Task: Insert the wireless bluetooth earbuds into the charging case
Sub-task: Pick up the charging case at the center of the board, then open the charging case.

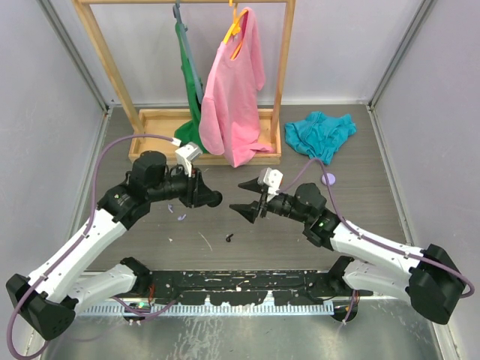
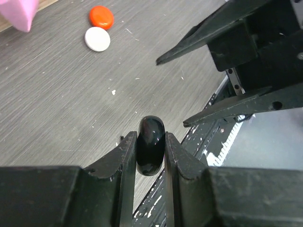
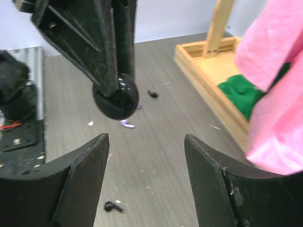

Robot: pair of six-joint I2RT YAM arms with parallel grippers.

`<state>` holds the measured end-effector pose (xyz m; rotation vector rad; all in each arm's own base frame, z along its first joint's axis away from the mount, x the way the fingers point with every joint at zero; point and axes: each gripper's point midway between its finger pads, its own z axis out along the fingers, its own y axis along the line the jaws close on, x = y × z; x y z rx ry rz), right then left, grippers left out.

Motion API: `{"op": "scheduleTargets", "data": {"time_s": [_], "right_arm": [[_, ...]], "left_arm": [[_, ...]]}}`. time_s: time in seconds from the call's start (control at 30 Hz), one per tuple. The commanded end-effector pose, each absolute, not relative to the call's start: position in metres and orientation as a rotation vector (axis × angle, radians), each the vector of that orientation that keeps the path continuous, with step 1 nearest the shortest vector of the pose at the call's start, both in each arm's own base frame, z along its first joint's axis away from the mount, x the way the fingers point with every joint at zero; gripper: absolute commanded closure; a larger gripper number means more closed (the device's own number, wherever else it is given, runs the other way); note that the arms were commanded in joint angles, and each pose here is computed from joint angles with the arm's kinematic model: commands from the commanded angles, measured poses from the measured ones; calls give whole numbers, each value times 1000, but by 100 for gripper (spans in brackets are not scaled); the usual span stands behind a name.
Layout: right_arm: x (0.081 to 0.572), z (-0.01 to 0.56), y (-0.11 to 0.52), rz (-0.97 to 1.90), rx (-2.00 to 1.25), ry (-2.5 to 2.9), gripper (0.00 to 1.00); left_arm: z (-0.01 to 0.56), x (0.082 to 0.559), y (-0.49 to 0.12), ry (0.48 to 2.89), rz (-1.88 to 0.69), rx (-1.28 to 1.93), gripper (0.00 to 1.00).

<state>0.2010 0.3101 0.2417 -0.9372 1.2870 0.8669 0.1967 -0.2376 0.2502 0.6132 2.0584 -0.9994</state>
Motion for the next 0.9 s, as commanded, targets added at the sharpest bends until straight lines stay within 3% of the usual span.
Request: {"op": "scheduleTargets", "data": {"time_s": [0.0, 0.57, 0.87], "right_arm": [[163, 254, 317, 1109, -1030, 1174, 30], [147, 254, 323, 1235, -1084, 1125, 31], [141, 256, 324, 1280, -1091, 1099, 45]], "left_arm": [[287, 186, -254, 1841, -1066, 815, 95], [288, 167, -280, 1662, -1086, 1064, 96], [292, 160, -284, 1602, -1126, 1077, 98]]}}
